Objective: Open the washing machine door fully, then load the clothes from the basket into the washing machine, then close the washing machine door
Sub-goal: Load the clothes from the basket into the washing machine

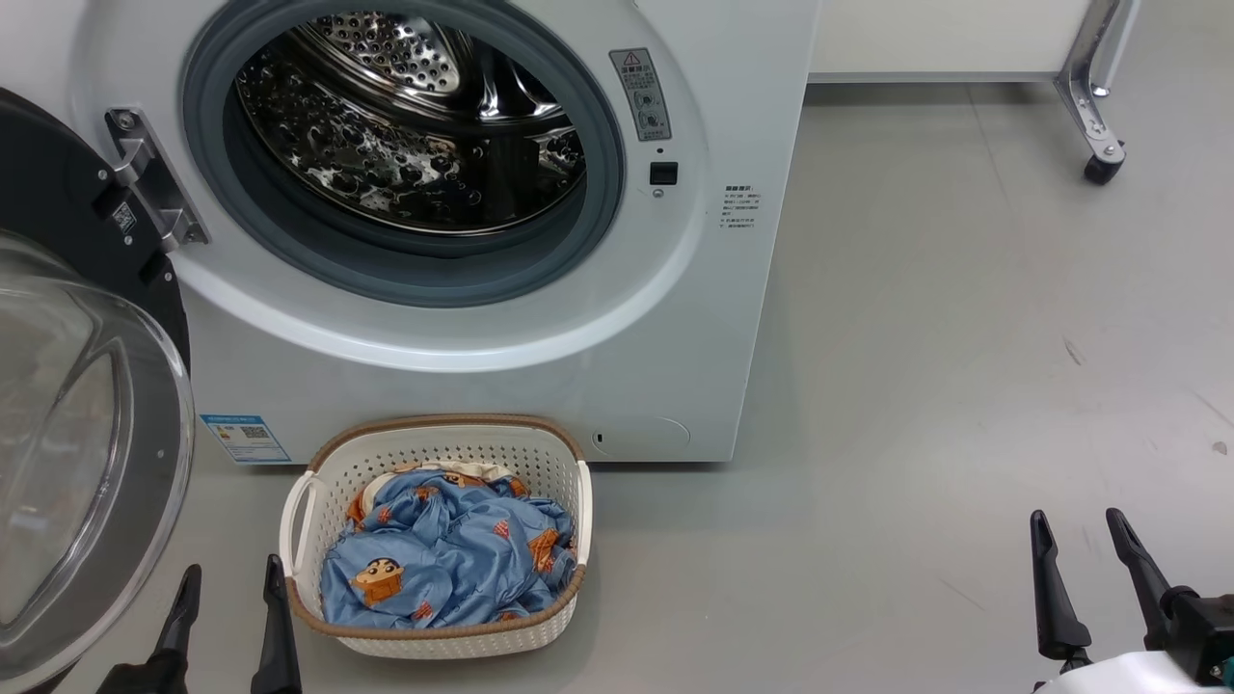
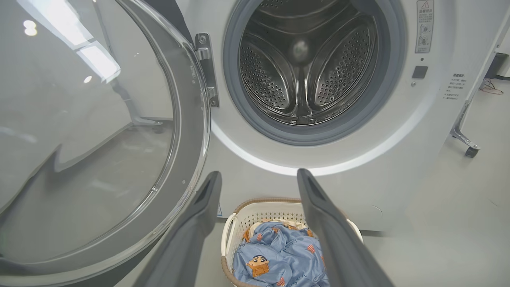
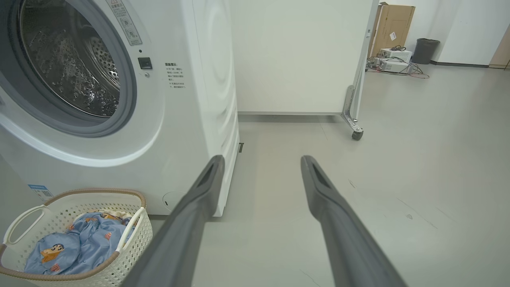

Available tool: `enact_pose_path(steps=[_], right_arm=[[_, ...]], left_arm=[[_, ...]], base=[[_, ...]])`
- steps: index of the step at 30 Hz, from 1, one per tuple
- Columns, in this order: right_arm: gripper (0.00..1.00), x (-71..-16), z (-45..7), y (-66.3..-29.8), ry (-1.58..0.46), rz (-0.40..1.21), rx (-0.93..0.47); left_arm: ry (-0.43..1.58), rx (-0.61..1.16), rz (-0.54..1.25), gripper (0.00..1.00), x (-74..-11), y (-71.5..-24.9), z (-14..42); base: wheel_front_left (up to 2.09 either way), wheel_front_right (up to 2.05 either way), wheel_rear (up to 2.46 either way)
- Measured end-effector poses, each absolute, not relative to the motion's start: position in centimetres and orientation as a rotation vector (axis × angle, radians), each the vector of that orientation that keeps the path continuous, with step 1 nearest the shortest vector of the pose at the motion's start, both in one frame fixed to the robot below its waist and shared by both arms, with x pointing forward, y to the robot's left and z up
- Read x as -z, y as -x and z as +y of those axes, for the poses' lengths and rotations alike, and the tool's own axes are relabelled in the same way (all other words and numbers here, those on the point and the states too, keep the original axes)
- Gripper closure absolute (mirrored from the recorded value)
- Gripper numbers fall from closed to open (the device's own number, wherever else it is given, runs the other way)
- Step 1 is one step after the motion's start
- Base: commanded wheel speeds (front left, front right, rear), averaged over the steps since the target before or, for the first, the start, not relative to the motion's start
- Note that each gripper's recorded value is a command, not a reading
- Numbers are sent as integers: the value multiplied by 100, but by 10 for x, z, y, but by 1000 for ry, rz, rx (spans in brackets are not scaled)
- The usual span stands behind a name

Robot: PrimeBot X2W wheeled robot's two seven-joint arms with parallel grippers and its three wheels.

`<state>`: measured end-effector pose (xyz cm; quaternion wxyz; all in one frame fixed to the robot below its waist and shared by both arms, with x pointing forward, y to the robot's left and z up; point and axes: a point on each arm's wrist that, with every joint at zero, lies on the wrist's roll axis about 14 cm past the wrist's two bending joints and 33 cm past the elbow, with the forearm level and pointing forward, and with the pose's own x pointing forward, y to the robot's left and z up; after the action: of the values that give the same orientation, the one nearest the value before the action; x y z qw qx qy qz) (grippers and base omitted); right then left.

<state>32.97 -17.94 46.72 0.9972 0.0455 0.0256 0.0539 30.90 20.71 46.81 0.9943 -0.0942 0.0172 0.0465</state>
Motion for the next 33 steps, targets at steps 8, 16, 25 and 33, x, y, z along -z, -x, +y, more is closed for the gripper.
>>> enact_pose_path(steps=[8, 16, 25, 33], right_arm=[[0, -465, -179, -330, -91, 58, -109], [0, -463, -179, -331, -92, 67, -108], [0, -461, -179, -332, -93, 72, -108], [0, -460, -178, -332, -97, 76, -107]], left_arm=[[183, -115, 41, 0, -466, -309, 212], [183, -109, 51, 0, -464, -310, 210], [185, -97, 56, 0, -462, -310, 206], [185, -95, 54, 0, -463, -311, 205]], base=[[99, -99, 0], [66, -66, 0], [31, -31, 0], [3, -3, 0]])
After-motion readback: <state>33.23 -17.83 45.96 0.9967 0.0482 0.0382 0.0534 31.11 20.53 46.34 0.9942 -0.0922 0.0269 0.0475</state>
